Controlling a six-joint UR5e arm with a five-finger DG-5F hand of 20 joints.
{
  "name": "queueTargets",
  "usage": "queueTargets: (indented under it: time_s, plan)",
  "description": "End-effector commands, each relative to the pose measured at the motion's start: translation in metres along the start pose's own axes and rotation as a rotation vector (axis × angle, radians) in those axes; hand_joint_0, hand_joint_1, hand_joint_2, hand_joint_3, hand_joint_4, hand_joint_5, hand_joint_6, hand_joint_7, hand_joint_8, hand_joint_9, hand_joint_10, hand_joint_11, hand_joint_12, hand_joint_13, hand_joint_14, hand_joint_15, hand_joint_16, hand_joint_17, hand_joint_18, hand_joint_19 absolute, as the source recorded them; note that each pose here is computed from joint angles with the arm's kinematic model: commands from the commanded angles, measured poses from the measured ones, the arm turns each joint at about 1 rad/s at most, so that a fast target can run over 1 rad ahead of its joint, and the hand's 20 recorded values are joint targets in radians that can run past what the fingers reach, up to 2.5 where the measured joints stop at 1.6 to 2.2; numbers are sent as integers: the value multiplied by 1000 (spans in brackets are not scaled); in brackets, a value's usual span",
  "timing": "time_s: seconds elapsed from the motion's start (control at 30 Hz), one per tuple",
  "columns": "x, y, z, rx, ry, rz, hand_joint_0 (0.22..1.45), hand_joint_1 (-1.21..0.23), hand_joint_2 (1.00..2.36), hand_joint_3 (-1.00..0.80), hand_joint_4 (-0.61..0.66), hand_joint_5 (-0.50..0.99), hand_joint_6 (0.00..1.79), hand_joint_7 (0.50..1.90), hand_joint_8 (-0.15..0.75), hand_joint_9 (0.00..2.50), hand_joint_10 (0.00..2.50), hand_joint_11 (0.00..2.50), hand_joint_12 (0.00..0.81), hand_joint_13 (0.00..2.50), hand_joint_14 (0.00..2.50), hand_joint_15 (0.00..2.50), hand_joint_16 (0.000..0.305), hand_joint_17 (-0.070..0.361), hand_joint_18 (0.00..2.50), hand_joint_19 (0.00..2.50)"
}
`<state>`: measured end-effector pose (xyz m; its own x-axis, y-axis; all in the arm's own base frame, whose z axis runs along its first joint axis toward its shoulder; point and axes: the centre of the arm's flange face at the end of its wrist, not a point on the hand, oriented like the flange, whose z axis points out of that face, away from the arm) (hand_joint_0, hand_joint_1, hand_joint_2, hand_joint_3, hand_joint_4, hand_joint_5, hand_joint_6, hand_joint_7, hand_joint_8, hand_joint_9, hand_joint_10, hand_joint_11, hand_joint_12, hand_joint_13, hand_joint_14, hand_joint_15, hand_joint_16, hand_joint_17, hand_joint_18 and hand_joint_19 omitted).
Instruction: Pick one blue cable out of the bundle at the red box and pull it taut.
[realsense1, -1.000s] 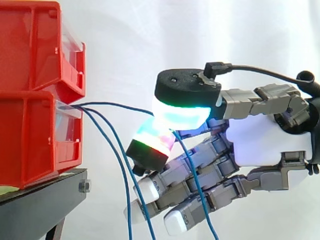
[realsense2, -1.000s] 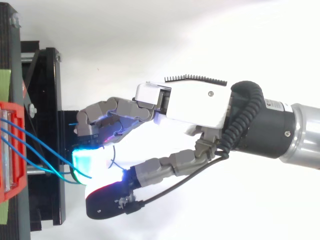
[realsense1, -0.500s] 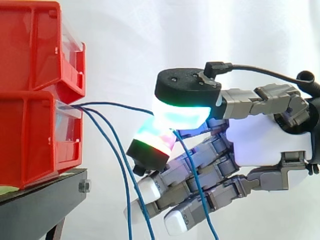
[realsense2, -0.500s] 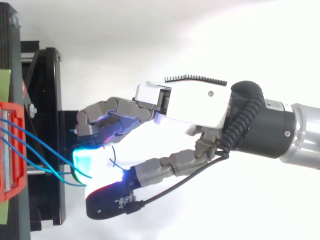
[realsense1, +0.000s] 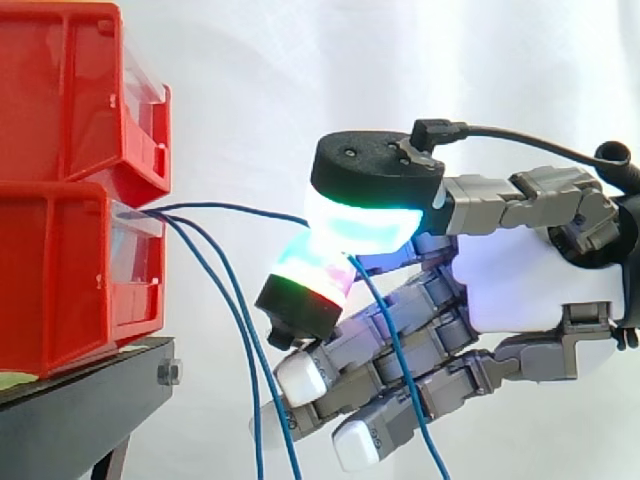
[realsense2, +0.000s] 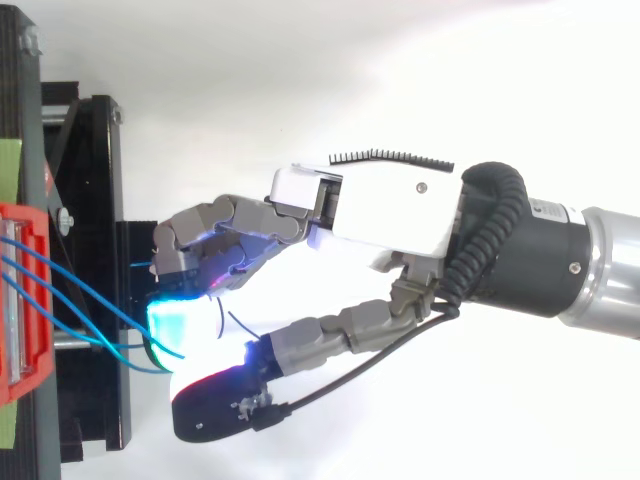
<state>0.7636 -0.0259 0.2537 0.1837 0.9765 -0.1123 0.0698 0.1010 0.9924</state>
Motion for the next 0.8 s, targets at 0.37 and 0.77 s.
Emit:
queueTargets:
  time_s: [0.37, 0.77]
  plan:
    - [-1, 0, 0, 3, 1, 1, 566, -815, 1026, -30, 160, -103, 843, 1446, 360, 1000, 20, 845, 421, 589, 6, 199, 57, 129, 759, 436]
    - [-1, 0, 0, 3, 1, 1, 573, -827, 1028, -45, 149, -107, 840, 1438, 345, 1026, 17, 1216, 417, 582, 7, 227, 56, 126, 742, 432]
